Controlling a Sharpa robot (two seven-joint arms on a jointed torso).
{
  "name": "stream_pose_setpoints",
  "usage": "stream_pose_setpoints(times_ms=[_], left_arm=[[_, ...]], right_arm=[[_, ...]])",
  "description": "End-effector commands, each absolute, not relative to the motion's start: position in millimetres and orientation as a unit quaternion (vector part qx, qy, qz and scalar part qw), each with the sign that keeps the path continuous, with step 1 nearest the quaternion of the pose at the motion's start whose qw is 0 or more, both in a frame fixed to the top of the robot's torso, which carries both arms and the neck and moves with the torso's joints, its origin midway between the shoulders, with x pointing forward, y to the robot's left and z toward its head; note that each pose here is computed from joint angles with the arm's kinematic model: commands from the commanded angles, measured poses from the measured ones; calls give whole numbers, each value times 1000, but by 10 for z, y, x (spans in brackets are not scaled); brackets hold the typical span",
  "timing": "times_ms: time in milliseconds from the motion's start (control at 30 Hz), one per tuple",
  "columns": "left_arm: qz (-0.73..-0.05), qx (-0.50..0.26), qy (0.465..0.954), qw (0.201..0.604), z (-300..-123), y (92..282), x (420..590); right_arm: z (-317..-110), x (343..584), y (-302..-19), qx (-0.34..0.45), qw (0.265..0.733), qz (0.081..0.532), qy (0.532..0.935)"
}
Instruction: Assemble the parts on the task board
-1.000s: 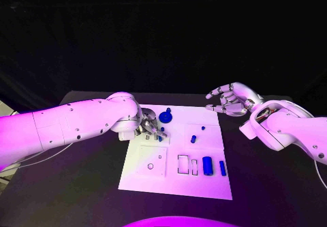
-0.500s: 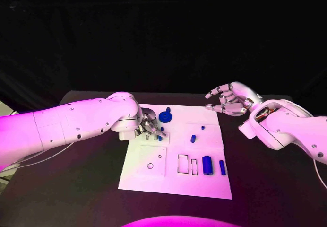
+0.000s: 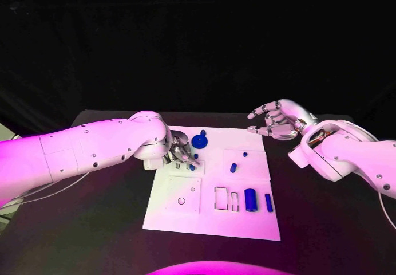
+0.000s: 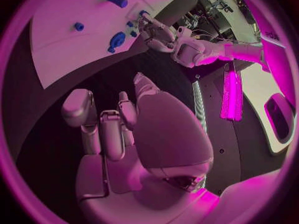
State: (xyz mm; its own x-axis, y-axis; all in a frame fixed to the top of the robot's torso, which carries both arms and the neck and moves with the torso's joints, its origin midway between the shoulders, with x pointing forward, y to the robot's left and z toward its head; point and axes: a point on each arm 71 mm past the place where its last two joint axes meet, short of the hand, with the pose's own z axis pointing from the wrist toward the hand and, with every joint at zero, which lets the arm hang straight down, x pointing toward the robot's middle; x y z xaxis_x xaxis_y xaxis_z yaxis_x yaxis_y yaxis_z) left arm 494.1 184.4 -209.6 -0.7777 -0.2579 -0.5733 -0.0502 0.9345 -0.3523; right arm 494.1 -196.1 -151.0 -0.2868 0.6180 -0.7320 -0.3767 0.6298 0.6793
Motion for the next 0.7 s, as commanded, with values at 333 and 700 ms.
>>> stream_pose_setpoints(times_ms=[333,700], left_arm=[[-183,-95,926,317,-2101,1834,4930],[-208,-135,913,324,-2062,1876,4938]], right_arm=[[-1510,4935,-1945,80,588,423,685],[-1511,4938,-1956,81,589,422,685]])
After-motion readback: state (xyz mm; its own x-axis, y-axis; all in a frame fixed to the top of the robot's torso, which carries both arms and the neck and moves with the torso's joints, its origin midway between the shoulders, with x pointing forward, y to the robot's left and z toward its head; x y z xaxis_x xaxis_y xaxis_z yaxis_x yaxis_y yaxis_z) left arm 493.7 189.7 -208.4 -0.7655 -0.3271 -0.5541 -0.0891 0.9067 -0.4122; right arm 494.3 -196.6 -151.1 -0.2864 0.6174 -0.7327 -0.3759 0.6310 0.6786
